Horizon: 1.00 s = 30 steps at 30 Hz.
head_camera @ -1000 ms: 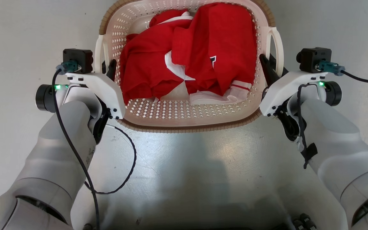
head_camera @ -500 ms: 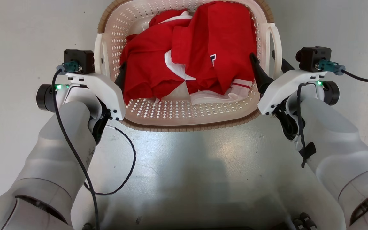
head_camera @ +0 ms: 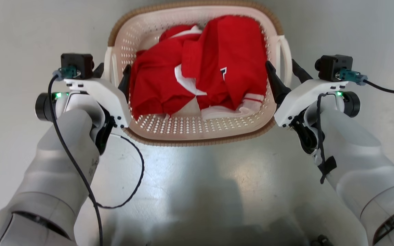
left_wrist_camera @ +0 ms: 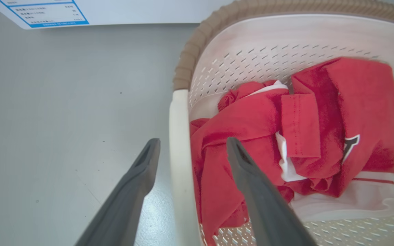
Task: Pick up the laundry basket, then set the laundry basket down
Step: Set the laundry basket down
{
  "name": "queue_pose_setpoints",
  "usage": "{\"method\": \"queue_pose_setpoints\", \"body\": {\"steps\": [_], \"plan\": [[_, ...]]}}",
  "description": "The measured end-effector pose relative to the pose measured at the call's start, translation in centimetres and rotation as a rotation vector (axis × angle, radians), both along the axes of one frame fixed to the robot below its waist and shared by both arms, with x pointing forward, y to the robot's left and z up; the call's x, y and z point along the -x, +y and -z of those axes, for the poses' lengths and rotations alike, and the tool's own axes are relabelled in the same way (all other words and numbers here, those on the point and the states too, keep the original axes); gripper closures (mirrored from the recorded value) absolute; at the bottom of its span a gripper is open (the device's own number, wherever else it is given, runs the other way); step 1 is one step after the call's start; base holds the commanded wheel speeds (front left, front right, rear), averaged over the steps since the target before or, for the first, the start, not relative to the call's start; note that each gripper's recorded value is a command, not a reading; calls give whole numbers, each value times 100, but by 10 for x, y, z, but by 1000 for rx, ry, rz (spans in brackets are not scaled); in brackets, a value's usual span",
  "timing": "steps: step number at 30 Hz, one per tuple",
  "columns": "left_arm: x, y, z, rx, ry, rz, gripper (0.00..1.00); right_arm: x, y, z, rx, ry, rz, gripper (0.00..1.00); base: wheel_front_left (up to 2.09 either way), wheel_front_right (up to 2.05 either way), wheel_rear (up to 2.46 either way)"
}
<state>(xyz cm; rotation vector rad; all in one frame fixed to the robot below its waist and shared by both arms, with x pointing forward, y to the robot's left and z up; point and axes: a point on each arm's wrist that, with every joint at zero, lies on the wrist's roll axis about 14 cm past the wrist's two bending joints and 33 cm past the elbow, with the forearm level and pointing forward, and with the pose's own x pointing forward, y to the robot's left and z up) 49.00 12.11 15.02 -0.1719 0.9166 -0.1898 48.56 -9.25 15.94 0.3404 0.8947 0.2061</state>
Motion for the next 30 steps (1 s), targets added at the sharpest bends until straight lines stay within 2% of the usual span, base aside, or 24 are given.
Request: {"method": "queue_pose_setpoints", "body": {"steps": [7,18,30], "plan": [[1,-1,-31,38,-50,-49,0,-1,-9,-33,-3,-49,40,0,0,0,0],[10,-5,-105,98,-200,-99,0,0,-20,-112,-31,-207,88,0,0,0,0],[25,5,-198,114,-442,-120,0,9,-16,-201,-32,-441,48,0,0,0,0]]}}
